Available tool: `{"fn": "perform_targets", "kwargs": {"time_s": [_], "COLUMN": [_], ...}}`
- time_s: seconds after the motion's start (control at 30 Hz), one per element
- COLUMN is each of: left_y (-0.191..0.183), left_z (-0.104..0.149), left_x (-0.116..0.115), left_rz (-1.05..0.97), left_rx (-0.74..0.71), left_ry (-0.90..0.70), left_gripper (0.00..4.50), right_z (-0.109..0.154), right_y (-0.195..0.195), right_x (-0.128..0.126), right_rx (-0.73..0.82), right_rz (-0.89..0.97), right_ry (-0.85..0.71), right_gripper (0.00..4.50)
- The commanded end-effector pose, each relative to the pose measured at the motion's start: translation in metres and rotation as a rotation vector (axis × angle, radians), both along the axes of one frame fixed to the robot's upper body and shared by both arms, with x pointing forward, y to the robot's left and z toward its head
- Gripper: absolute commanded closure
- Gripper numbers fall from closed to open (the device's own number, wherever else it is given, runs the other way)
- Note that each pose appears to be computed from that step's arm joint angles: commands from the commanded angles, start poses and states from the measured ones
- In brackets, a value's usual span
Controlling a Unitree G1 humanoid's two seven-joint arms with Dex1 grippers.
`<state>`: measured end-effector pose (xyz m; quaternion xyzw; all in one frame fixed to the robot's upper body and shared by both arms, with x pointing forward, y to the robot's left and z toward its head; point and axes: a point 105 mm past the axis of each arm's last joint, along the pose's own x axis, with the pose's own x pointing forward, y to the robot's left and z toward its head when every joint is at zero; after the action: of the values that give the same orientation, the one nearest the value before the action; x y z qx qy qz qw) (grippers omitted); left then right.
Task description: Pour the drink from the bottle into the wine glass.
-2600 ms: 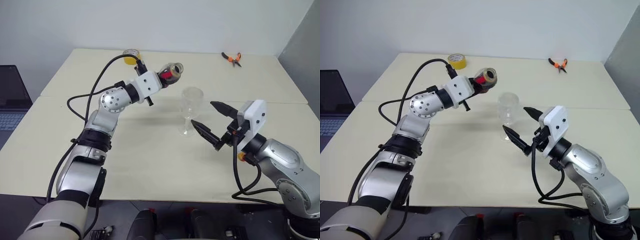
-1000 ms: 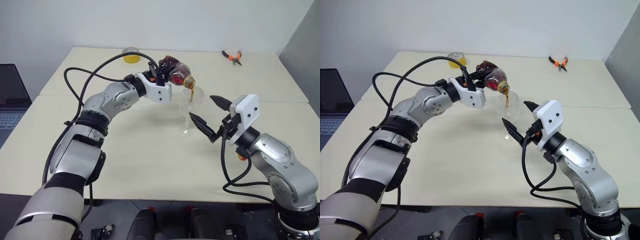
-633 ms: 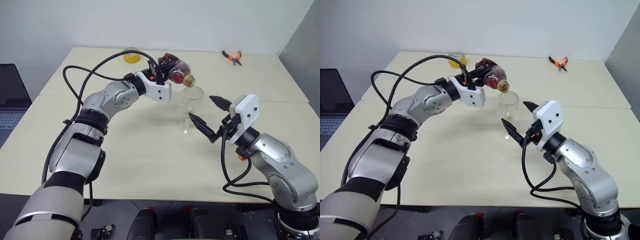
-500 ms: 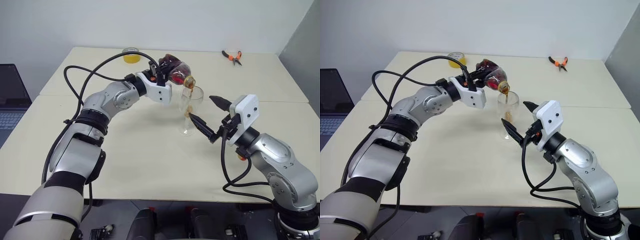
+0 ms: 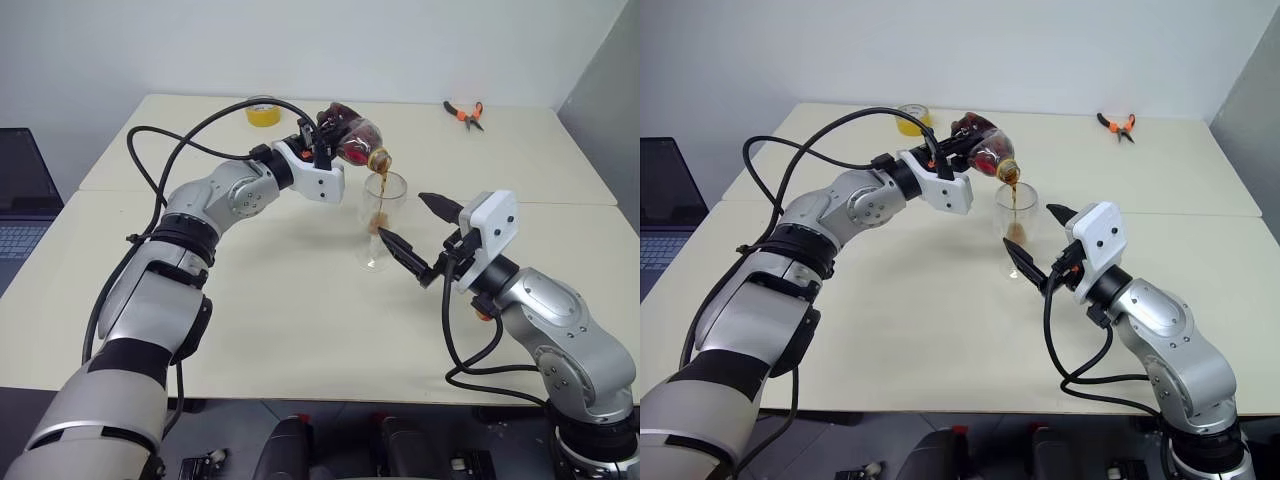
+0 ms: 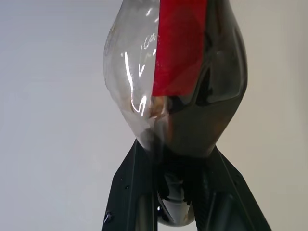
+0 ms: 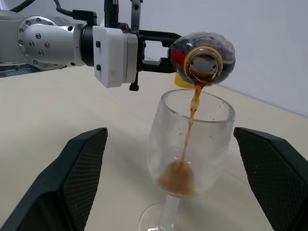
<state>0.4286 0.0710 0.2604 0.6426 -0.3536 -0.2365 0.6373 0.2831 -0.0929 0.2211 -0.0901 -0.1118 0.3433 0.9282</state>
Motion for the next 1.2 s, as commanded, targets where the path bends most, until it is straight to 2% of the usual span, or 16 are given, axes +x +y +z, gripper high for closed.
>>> {"fn": "perform_targets", "kwargs": {"time_s": [0.03, 1.2], "left_y": [-0.0040, -0.0009], "left_z": [0.0311, 0.0335], "left_x": [-0.0051, -0.0044], "left_rz": [-0.027, -0.019], "left_rx": [-0.033, -0.019], "left_ry": [-0.095, -0.119], "left_gripper": [3.99, 3.99], "right_z": [0.0098, 0.0081], "right_y": [0.0015, 0.0029], "right_x": [-0.0068, -0.0079], "right_rx": [0.010, 0.015], "right_rz": [0.009, 0.017], "right_ry": [-0.047, -0.038], "right_gripper": [0.00, 0.00]}}
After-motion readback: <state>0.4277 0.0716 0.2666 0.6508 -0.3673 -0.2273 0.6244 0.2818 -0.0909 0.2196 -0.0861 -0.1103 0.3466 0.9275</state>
